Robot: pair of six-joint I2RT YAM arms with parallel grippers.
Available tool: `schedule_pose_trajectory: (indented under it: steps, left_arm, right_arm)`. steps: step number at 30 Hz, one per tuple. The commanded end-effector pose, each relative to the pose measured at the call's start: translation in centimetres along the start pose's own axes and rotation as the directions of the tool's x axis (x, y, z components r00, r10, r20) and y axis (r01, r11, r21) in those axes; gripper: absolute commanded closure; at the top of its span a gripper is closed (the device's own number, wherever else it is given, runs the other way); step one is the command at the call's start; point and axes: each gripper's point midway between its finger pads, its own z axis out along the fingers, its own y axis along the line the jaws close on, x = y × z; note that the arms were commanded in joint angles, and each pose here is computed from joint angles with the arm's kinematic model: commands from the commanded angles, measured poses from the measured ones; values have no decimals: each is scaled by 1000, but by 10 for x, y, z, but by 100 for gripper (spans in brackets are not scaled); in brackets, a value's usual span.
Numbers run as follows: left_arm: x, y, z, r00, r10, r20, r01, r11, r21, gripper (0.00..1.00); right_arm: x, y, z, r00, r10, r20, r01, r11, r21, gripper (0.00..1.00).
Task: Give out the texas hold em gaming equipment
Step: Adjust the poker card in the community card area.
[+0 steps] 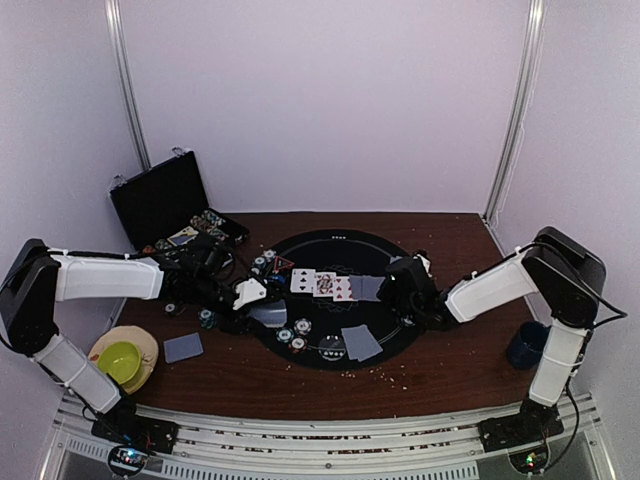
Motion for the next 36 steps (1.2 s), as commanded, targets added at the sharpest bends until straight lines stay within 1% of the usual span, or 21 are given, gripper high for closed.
schedule_pose_trajectory:
  steps: [1,4,7,11,13,14,15,20,24,30,36]
  left_arm:
    - [-10,8,0,999,23,31,-22,1000,-21,47]
    - [-10,8,0,999,23,30,-22,1000,-21,47]
    - [-9,8,0,999,22,30,-22,1000,-20,47]
    - [-9,8,0,999,21,29,-20,1000,-19,47]
    - [-10,8,-1,999,22,31,-21,1000,-21,47]
    - [-10,8,-1,999,23,31,-22,1000,-21,47]
    - [-10,8,-1,999,22,32,-21,1000,-20,47]
    - [-9,7,0,999,21,30,-21,1000,-18,47]
    - [-9,8,0,999,21,30,-21,1000,-18,47]
    - [-9,8,0,999,22,30,-21,1000,-19,47]
    - [-9,7,0,999,22,30,-21,1000,-18,47]
  right_arm:
    - [-19,11,-5,998,-36,55,35,999,8,83]
    - [-22,35,-8,991,-121,60,124,992,-37,72]
    - [-18,53,-3,975,-218,39,218,976,-11,59]
    - [-6,55,14,937,-347,-24,348,932,104,30]
    - [-1,56,22,924,-379,-51,382,915,131,18]
    - [1,55,24,917,-393,-63,398,906,143,16]
    - [3,53,27,911,-406,-73,412,898,157,11]
    - [2,46,29,885,-454,-100,465,860,212,4]
    - [-5,44,23,877,-472,-89,479,849,224,3]
    - [2,36,28,855,-501,-135,519,820,243,2]
    - [6,30,34,849,-504,-156,528,813,246,2]
